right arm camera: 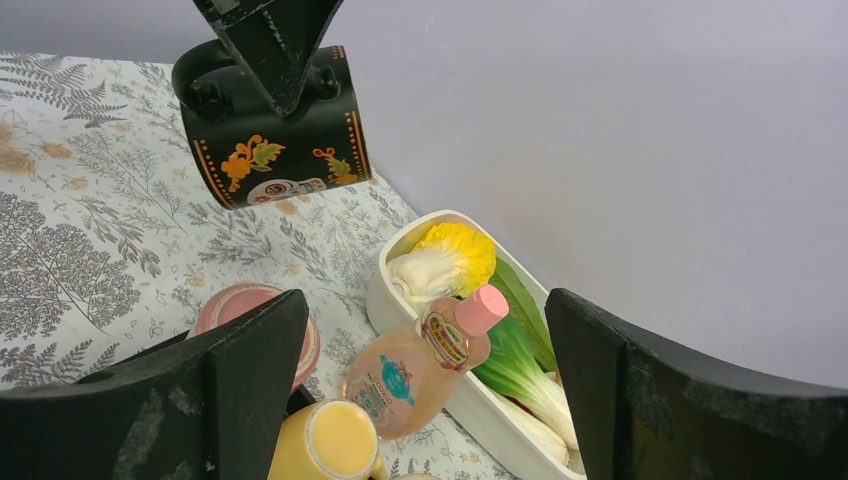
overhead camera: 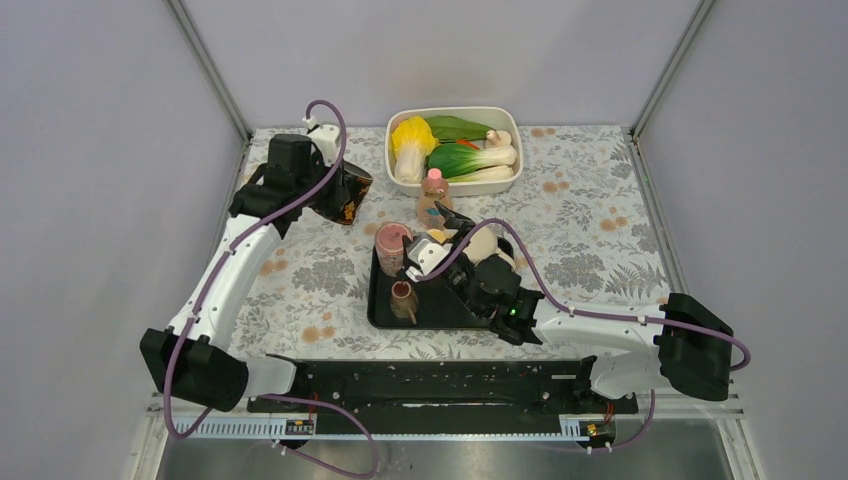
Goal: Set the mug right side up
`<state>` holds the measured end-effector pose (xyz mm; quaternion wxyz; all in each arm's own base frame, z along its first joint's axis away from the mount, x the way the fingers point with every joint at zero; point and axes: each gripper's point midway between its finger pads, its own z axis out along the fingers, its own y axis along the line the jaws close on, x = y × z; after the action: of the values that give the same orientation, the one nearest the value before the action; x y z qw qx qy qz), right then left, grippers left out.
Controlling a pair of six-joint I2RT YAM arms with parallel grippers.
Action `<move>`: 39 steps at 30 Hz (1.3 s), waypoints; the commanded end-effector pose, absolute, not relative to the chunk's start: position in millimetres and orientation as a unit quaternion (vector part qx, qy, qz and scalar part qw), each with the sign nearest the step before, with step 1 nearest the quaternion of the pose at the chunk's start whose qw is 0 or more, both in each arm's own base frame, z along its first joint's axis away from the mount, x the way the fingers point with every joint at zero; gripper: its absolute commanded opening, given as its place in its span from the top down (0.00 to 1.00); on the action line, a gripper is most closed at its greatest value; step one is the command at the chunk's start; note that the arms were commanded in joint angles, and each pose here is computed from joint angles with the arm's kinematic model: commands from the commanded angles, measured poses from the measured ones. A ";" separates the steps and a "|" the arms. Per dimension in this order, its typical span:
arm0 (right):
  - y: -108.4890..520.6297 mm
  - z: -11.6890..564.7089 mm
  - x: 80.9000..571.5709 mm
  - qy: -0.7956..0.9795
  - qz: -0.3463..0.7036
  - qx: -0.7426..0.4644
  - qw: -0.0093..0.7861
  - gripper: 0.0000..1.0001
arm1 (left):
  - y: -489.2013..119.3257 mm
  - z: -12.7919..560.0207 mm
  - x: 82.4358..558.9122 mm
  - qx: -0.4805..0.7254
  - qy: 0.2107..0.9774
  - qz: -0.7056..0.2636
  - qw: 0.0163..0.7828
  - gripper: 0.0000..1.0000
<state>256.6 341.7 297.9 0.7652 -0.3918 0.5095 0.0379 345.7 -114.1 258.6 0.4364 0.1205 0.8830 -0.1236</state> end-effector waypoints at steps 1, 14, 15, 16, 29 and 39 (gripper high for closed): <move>339.5 326.9 251.3 0.496 0.063 -0.364 0.786 0.01 | -99.4 304.9 379.4 0.130 0.827 -0.091 0.540 1.00; 343.8 320.7 253.5 0.508 0.057 -0.380 0.771 0.01 | -82.7 269.2 389.2 0.119 0.850 -0.092 0.505 1.00; 344.5 319.9 253.6 0.508 0.057 -0.382 0.770 0.01 | -82.6 266.4 388.5 0.115 0.853 -0.094 0.501 1.00; 344.9 319.8 253.7 0.509 0.057 -0.383 0.769 0.01 | -83.0 263.4 387.2 0.111 0.856 -0.098 0.496 1.00; 420.7 292.5 238.2 0.498 0.109 -0.416 0.753 0.01 | -73.3 254.2 386.3 0.021 0.864 -0.156 0.479 1.00; 491.0 255.1 248.7 0.468 0.081 -0.457 0.752 0.01 | -60.0 237.9 386.3 -0.031 0.864 -0.199 0.462 1.00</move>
<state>243.9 470.2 220.9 0.7126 -0.4835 0.5034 0.0708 356.7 -52.2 185.6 0.3660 -0.0390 0.9179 -0.1486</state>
